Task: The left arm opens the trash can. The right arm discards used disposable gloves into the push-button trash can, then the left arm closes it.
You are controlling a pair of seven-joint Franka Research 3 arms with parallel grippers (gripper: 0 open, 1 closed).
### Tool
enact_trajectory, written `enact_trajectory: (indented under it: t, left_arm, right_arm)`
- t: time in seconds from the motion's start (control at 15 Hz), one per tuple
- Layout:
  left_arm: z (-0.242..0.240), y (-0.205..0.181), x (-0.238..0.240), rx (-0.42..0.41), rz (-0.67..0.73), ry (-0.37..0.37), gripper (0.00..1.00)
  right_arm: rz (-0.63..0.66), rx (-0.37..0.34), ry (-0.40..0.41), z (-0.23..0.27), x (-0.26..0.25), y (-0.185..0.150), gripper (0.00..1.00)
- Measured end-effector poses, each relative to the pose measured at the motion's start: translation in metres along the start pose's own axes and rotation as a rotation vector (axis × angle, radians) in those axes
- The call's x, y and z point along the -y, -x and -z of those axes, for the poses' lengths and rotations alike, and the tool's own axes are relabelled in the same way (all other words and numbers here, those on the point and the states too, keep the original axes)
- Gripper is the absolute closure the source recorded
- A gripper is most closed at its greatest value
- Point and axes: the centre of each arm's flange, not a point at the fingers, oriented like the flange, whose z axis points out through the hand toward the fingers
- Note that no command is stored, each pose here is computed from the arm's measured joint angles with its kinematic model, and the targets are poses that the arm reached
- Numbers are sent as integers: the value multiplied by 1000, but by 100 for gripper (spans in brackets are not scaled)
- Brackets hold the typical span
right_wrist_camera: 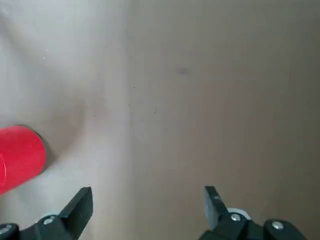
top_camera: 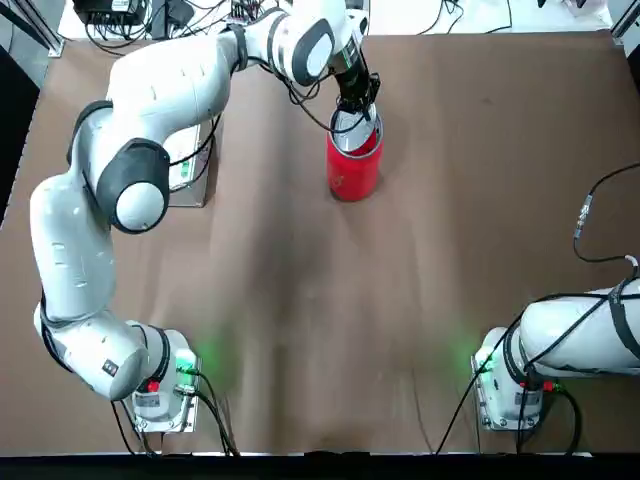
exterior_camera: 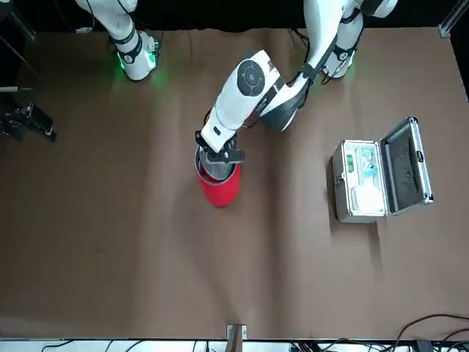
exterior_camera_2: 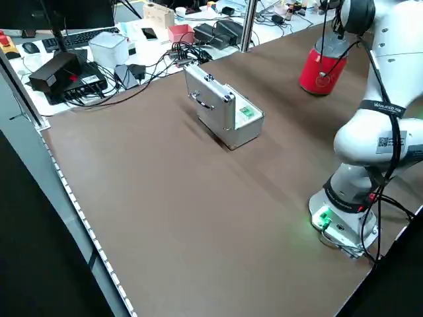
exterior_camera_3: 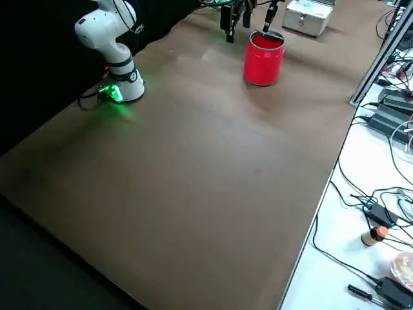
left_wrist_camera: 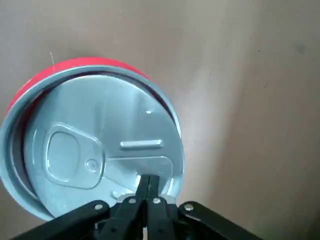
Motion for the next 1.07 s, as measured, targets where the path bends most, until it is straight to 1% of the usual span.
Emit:
enact_trajectory:
  t: [1.07]
  left_arm:
    - [-42,11,3,-6,-35,-63,99]
  right_arm:
    - [1,24,-1,-14,0,-6,2]
